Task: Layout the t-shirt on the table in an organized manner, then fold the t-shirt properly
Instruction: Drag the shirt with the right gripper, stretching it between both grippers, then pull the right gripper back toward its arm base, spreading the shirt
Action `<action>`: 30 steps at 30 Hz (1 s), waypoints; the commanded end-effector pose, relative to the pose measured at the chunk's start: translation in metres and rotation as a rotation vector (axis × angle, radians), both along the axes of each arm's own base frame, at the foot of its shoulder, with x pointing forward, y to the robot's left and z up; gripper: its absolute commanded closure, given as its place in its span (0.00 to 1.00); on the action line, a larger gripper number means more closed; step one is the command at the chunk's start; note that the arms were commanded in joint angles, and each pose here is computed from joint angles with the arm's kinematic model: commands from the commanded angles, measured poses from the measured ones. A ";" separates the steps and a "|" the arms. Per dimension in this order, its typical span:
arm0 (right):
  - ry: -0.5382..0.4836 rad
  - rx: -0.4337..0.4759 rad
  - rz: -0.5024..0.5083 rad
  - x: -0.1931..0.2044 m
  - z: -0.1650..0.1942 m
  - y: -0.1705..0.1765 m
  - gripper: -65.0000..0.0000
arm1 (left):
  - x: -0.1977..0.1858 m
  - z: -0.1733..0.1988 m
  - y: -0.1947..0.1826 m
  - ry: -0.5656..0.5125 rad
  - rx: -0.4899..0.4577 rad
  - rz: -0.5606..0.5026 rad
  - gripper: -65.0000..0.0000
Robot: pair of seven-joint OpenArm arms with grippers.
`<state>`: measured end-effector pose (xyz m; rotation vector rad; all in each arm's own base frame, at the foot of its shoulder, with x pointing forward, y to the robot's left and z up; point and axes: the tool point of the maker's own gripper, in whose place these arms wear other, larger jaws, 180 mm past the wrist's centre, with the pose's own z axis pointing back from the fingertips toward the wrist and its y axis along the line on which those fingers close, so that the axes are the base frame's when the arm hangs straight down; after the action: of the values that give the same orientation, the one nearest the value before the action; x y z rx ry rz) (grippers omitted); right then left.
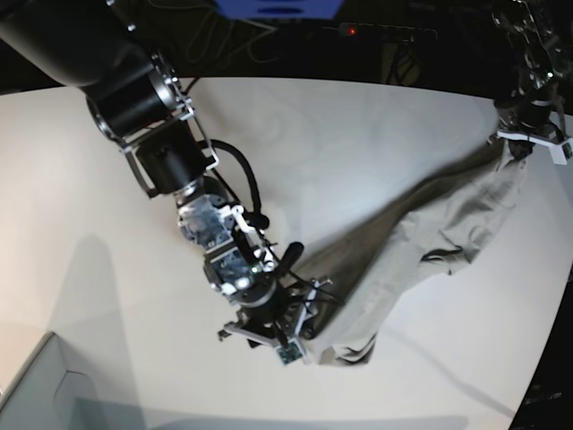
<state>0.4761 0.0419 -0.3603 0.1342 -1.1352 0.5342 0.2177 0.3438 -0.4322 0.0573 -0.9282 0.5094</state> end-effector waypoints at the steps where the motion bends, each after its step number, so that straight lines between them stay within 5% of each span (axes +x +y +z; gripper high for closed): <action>1: -0.050 0.036 0.067 0.008 0.024 0.022 0.66 | 0.007 0.014 0.008 -0.043 0.030 0.001 1.00; 11: -0.077 0.065 0.103 0.010 0.028 0.025 1.00 | 0.003 0.018 0.018 -0.047 0.042 0.025 1.00; 19: -0.189 0.053 0.009 -0.016 0.091 -0.039 1.00 | 0.004 0.020 0.019 -0.052 0.045 0.026 1.00; 30: -0.247 -0.002 0.079 -0.134 0.115 -0.069 1.00 | 0.012 0.052 0.016 -0.115 0.103 -0.009 1.00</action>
<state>0.3361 -0.0278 -0.2624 0.1099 -1.3133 0.6415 0.2223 0.3511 -0.3971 0.0950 -1.0115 0.4748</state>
